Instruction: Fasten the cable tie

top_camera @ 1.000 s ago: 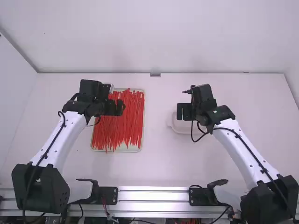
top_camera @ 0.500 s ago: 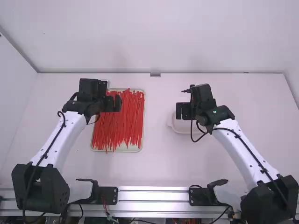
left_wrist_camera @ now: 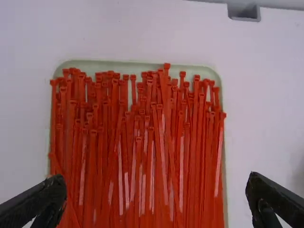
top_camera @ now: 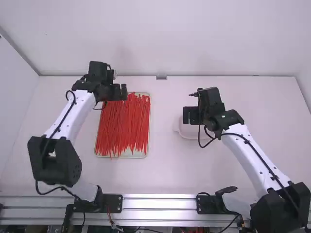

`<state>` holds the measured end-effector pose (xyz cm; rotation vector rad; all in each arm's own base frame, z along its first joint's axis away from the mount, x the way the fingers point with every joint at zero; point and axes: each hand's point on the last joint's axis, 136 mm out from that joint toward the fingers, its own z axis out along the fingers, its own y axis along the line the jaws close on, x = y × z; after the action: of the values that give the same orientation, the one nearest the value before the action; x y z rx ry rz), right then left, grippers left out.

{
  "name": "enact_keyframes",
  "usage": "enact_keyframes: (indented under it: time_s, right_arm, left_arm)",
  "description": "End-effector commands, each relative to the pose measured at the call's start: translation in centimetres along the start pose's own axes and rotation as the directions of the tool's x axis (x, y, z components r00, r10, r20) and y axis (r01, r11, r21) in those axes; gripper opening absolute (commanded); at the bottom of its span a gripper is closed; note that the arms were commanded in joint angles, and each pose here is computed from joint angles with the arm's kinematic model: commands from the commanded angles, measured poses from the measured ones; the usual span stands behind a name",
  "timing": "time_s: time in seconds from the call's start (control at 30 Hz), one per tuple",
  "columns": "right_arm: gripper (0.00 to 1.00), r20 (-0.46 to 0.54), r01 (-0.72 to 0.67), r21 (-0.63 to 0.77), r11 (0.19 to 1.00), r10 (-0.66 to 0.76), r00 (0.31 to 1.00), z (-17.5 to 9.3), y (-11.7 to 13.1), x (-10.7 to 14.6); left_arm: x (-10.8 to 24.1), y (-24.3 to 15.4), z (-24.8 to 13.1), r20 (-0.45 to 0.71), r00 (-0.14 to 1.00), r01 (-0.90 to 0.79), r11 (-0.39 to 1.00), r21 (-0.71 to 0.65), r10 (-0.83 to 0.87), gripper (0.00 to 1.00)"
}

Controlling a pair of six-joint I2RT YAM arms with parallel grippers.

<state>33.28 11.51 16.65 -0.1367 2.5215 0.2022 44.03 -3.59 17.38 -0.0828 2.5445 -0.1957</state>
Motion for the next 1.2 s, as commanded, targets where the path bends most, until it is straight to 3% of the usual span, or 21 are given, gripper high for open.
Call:
enact_keyframes:
  time_s: [0.0,0.33,0.63,0.97,1.17]
  right_arm:
    - [0.98,0.037,-0.005,-0.006,1.000,0.005,0.999,-0.9,0.3,-1.3]
    - [0.99,0.040,-0.005,-0.005,1.000,0.005,0.999,-0.9,0.3,-1.3]
    - [0.99,0.041,-0.006,-0.006,1.000,0.007,0.999,-0.9,0.3,-1.4]
    - [0.99,0.039,-0.006,-0.001,1.000,0.006,0.999,-0.9,0.2,-1.3]
    - [0.99,0.041,-0.006,-0.001,1.000,0.006,0.999,-0.9,0.2,-1.4]
  left_arm:
    - [-1.0,0.1,1.5,-0.021,1.000,-0.008,1.000,-0.011,0.008,0.99]
    - [-0.4,0.8,8.5,-0.114,0.993,0.033,0.999,-0.027,-0.036,1.00]
    - [2.1,0.4,12.4,-0.192,0.981,0.020,0.999,-0.032,-0.026,0.91]
    - [3.5,1.5,14.1,-0.208,0.978,-0.015,0.980,-0.198,-0.027,0.77]
    - [3.9,1.8,14.4,-0.213,0.977,-0.030,0.972,-0.233,-0.021,0.59]
